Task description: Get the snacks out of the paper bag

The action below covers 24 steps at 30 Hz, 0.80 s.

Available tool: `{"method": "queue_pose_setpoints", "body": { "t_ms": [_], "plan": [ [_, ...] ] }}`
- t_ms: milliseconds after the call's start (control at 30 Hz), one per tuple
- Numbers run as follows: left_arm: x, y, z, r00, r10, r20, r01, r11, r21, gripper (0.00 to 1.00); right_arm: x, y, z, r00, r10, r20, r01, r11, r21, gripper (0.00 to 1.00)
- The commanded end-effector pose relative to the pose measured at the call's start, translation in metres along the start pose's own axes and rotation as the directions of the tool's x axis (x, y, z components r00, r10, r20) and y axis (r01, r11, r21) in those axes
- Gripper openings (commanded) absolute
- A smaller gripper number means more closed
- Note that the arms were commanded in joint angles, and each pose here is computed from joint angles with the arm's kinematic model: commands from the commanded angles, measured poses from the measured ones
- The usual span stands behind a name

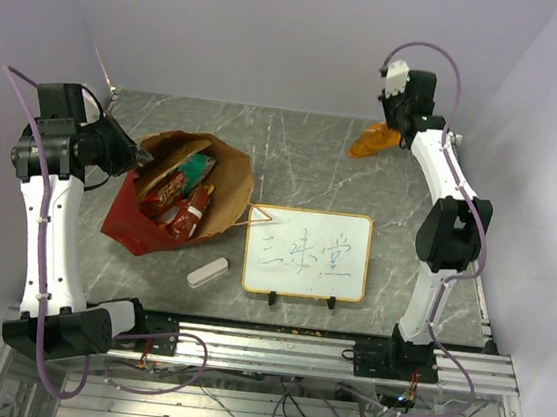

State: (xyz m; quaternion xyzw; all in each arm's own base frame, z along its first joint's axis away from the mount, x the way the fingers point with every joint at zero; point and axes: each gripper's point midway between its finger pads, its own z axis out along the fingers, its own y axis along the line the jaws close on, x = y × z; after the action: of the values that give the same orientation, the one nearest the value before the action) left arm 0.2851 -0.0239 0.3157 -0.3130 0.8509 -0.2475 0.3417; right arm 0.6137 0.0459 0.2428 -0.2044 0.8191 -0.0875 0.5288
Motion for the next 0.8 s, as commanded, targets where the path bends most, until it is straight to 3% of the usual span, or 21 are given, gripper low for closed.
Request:
{"method": "queue_pose_setpoints", "body": {
  "t_ms": [0,400,667,767],
  "plan": [
    [0.001,-0.004,-0.003,1.000,0.027,-0.008,-0.026,0.999,0.034,0.07,0.043,0.022,-0.035,0.987,-0.145,-0.073,0.140,0.987,-0.074,0.00],
    [0.005,-0.006,0.003,0.999,0.012,-0.037,-0.009,0.998,0.061,0.07,0.151,0.089,-0.090,0.947,-0.180,-0.266,0.123,0.969,-0.216,0.00],
    [0.007,-0.004,0.003,0.999,0.007,-0.035,-0.005,0.998,0.058,0.07,0.172,0.131,-0.096,0.929,-0.164,-0.332,0.068,0.957,-0.282,0.00],
    [0.005,-0.007,-0.001,1.000,0.011,-0.018,-0.010,0.998,0.065,0.07,0.172,0.141,-0.089,0.914,-0.072,-0.399,-0.035,0.967,-0.253,0.00]
  ]
}}
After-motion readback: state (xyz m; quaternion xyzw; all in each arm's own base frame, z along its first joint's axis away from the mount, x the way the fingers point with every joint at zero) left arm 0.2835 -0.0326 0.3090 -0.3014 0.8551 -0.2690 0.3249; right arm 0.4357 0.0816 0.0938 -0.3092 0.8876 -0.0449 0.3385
